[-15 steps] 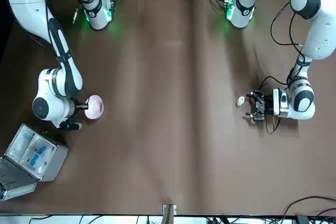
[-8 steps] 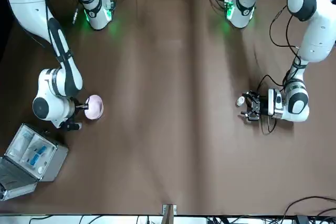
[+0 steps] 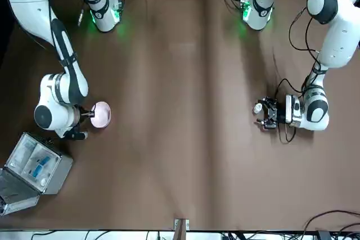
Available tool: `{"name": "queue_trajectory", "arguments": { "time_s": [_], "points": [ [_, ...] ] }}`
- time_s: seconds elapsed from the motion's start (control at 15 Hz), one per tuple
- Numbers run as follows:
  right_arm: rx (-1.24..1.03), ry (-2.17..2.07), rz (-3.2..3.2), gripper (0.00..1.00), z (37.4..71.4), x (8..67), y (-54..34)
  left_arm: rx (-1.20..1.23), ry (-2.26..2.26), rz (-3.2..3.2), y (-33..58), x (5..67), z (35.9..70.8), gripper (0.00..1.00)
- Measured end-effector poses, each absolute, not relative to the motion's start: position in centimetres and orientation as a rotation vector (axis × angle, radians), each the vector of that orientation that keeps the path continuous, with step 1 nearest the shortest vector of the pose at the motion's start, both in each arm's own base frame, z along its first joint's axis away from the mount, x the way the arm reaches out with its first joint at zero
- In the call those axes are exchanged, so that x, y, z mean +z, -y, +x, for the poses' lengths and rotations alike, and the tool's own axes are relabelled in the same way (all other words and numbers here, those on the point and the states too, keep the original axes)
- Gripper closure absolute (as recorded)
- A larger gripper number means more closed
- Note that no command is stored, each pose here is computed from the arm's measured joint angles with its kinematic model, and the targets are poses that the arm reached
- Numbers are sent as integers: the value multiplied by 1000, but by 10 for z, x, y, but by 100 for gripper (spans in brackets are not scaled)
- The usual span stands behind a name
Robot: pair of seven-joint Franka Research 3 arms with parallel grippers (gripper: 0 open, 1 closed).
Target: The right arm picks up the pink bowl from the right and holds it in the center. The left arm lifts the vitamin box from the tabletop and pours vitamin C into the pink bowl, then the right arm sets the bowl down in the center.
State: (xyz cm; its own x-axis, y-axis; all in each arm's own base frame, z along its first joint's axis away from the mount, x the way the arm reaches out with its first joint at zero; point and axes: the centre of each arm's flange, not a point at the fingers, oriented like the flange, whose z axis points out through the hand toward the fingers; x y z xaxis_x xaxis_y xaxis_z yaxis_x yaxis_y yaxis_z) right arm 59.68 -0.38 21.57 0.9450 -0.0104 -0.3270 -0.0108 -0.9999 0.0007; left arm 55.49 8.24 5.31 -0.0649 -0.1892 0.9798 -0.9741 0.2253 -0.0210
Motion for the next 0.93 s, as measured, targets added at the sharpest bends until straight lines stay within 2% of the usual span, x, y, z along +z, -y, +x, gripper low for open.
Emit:
{"name": "queue_trajectory", "arguments": {
  "time_s": [0.07, 0.13, 0.4, 0.47, 0.93],
  "points": [
    [546, -68, -3100, 97, 602, 226, -3, 974, 1482, 1155, -82, 52, 554, 15],
    [557, -85, -3103, 97, 606, 233, -9, 974, 1482, 1154, -82, 51, 554, 21],
    [612, -194, -3061, 97, 617, 263, -41, 989, 1495, 1131, -76, 53, 556, 60],
    [621, -229, -3053, 97, 619, 272, -52, 991, 1495, 1127, -75, 53, 556, 64],
    [603, -559, -2985, 97, 627, 318, -150, 1012, 1514, 1098, -65, 61, 566, 64]
  ]
}}
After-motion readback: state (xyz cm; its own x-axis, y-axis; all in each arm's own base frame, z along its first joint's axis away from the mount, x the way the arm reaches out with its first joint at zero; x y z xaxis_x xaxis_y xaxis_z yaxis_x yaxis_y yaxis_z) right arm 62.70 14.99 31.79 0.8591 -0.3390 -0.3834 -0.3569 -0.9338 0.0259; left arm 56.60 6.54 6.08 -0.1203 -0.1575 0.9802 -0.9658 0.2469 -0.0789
